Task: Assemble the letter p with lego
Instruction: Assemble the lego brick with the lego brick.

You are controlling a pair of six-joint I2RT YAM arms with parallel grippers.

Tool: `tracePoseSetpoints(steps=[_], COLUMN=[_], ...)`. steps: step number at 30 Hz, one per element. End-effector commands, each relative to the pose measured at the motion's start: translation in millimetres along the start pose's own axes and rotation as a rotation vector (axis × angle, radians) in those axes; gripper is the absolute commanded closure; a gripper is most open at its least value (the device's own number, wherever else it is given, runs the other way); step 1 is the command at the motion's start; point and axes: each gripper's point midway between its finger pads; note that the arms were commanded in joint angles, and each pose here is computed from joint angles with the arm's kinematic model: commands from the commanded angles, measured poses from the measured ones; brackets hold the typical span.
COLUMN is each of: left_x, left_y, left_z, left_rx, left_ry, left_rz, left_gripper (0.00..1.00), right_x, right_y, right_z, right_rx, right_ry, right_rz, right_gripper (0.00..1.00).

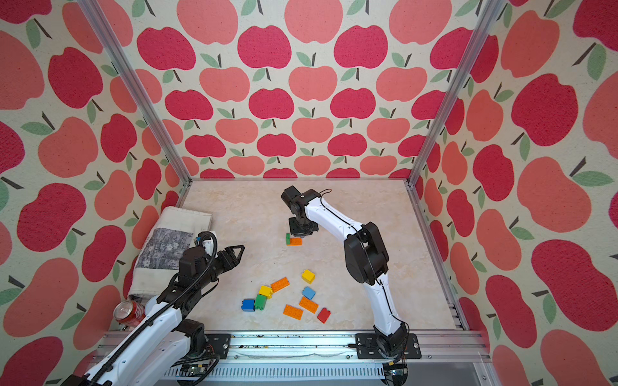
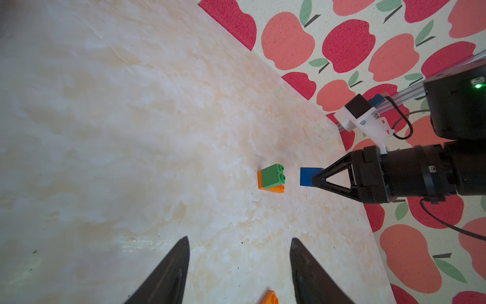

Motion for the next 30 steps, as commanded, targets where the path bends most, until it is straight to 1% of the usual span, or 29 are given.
tracePoseSetpoints(steps=[1, 6, 12, 16, 21, 30], left_x=[17.8, 14.0, 14.3, 15.7, 20.9, 23.9], left_y=[3.6, -0.6, -5.3, -3.6, 5.2, 7.5], left_z=[-10.7, -12.3, -14.7, -12.5, -6.4, -7.4], left_rx=[0.004, 0.028, 0.035, 0.029, -0.011, -0.015], left_ry=[-0.031, -0.056, -0.041, -0.052, -0.073, -0.076], left_rz=[0.061, 0.042, 0.034, 0.048, 0.087, 0.100], left_gripper=[0.37, 0.38, 0.39, 0.39, 0.38, 0.37], right_x=[-1.4, 4.4, 6.3, 6.2, 5.9, 5.7], right_y=[1.1, -4.3, -8.9, -11.3, -14.3, -20.9], right_z=[-11.9, -9.0, -6.8, -4.6, -2.7, -3.5], right_rx=[0.082, 0.108, 0.140, 0.146, 0.163, 0.195], right_ry=[-0.008, -0.010, -0.005, -0.015, -0.029, -0.056], right_rz=[-0.029, -0.033, -0.053, -0.050, -0.058, -0.078], right_gripper=[1.00, 1.00, 1.00, 1.00, 1.00, 1.00])
Point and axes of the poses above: each gripper's point midway between its finger pads, its own y axis back along the fingers, its own x axis along the line the jaws close on, z = x × y, and after that the axes turned 3 degrees about -y, right-handed
